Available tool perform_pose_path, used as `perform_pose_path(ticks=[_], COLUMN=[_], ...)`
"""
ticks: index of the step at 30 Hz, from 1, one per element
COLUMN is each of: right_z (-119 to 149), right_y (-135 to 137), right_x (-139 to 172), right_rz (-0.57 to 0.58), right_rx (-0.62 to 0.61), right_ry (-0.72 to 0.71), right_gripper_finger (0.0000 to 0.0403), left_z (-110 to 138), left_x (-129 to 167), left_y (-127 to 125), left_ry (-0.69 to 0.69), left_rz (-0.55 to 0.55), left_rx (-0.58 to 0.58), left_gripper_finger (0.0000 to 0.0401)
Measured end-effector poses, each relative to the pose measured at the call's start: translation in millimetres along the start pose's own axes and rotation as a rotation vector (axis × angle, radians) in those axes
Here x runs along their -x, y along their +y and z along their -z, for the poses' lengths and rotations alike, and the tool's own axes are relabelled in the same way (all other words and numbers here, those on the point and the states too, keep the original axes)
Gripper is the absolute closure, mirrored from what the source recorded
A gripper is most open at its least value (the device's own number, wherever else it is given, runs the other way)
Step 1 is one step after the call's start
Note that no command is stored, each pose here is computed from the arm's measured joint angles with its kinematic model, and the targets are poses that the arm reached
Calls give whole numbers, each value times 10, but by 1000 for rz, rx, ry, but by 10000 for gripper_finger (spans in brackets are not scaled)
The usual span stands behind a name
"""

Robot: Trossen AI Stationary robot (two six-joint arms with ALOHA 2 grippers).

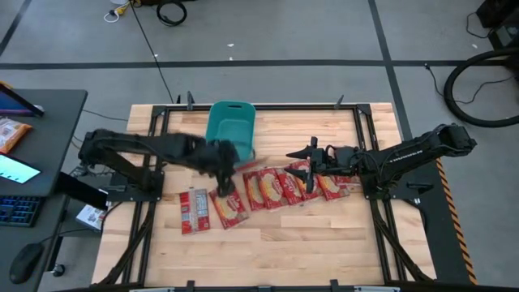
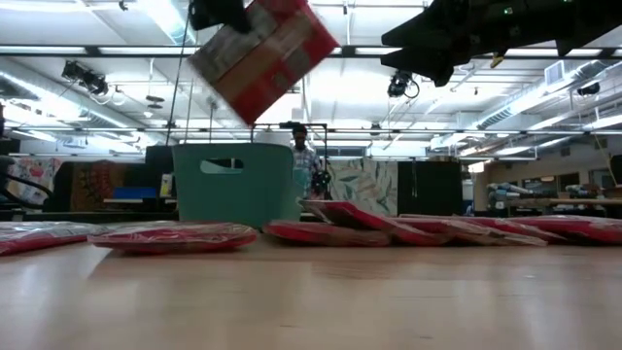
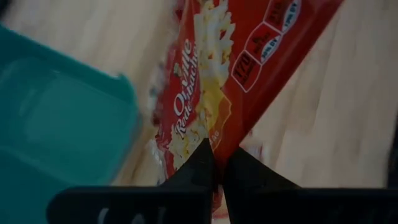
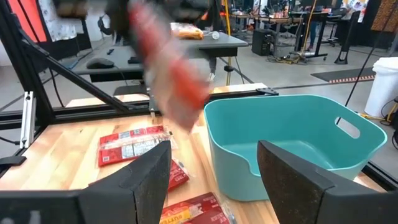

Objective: Sort popcorn bags into baskets
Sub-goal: Put the red popcorn bag into the green bin

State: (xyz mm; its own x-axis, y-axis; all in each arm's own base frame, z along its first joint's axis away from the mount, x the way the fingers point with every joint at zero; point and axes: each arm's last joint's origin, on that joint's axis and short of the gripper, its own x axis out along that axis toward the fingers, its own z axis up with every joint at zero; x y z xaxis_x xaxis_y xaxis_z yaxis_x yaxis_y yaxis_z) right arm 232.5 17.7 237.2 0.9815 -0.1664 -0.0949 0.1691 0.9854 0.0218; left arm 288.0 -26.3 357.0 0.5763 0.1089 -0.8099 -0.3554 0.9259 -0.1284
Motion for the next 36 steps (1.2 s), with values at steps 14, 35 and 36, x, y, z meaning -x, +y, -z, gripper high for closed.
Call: perform_pose_path(ticks=[14, 35, 36], right_z=[-7, -6, -6], right_y=[2, 4, 3], right_x=[0, 0, 0], right_rz=[-6, -9, -9], right_rx=[-2, 6, 6], right_ry=[-7, -6, -6], right_gripper_finger=[160, 160, 160], left_z=[-268, -129, -129], left_x=[-169, -927, -926], left_y=[1419, 2104, 2108], left_ry=[83, 252, 250], left_rz=[-178, -307, -318], left_rx=[454, 701, 694], left_gripper_finger=[377, 376, 376])
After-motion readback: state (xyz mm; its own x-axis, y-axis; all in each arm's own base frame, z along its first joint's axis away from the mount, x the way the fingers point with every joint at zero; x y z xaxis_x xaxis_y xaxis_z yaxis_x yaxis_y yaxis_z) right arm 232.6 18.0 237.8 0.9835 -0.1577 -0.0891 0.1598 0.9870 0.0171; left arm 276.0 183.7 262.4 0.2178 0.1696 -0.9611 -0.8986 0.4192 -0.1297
